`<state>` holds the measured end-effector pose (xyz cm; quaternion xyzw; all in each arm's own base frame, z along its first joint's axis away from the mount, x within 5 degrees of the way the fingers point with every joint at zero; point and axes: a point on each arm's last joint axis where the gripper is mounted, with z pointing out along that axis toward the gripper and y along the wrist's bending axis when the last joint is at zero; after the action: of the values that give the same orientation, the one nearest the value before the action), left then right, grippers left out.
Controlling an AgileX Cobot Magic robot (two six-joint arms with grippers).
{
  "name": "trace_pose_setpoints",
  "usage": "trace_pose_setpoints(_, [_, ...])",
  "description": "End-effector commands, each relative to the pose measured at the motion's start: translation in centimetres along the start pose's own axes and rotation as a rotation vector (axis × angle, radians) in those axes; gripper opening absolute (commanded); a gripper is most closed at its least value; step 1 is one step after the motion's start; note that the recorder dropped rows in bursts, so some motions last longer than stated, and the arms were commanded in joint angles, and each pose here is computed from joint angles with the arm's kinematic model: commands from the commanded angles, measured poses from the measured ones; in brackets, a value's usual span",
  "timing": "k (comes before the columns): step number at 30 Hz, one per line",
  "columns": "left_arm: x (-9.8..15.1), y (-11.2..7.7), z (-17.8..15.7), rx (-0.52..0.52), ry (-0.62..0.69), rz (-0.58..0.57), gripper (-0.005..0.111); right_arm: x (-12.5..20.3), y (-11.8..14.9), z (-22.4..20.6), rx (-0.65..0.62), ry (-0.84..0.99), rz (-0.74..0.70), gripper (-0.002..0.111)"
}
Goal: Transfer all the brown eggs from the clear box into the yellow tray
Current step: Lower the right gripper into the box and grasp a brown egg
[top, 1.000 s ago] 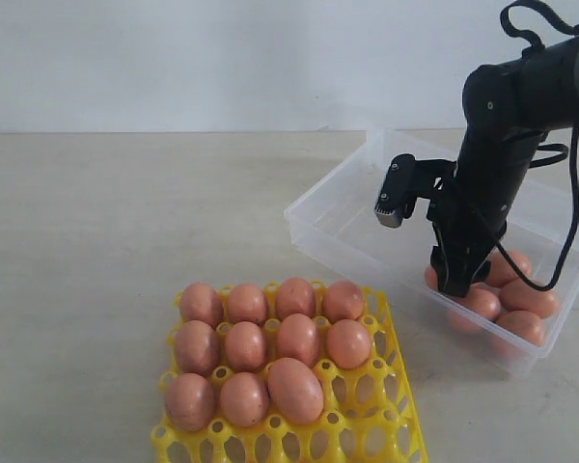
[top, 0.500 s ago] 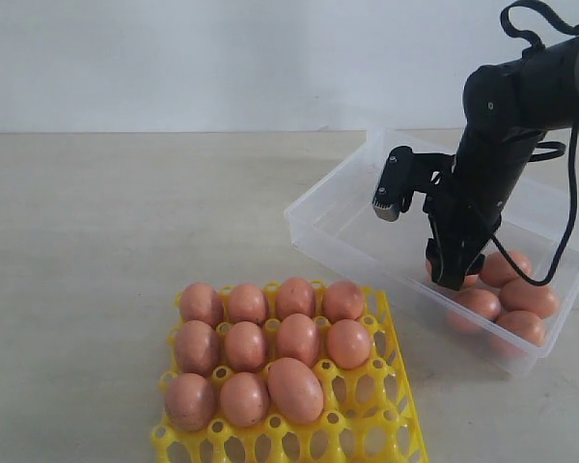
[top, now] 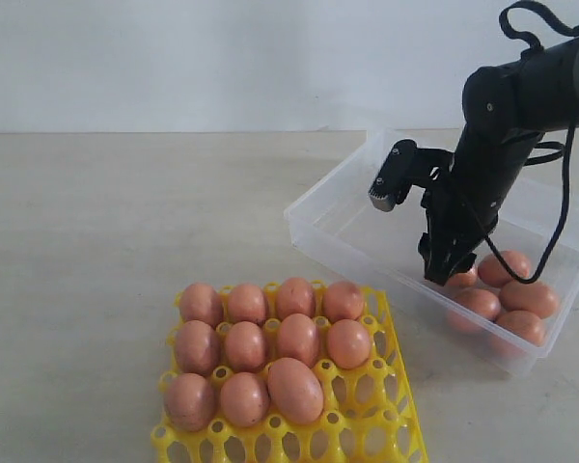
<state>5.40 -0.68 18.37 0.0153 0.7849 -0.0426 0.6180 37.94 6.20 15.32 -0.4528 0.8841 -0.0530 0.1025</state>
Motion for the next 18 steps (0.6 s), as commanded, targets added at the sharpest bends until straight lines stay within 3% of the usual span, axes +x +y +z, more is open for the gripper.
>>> trace_pose_setpoints(1, [-0.2,0.0,0.0,0.005,-0.017,-0.013,0.004,0.1,0.1,1.9,-0.026,0.026,0.09,0.054])
trace_pose_setpoints(8, [-0.2,0.0,0.0,0.005,-0.017,-0.013,0.004,0.1,0.2,3.1,-0.036,0.034,0.132,0.052])
trace_pose_setpoints(10, [-0.2,0.0,0.0,0.005,-0.017,-0.013,0.004,0.1,0.2,3.1,-0.036,0.03,0.138,0.044])
trace_pose_setpoints(15, [-0.2,0.0,0.0,0.005,-0.017,-0.013,0.004,0.1,0.3,3.0,-0.044,0.04,0.151,-0.001])
trace_pose_setpoints(18, [-0.2,0.0,0.0,0.005,-0.017,-0.013,0.004,0.1,0.3,3.0,-0.043,0.042,0.2,0.0])
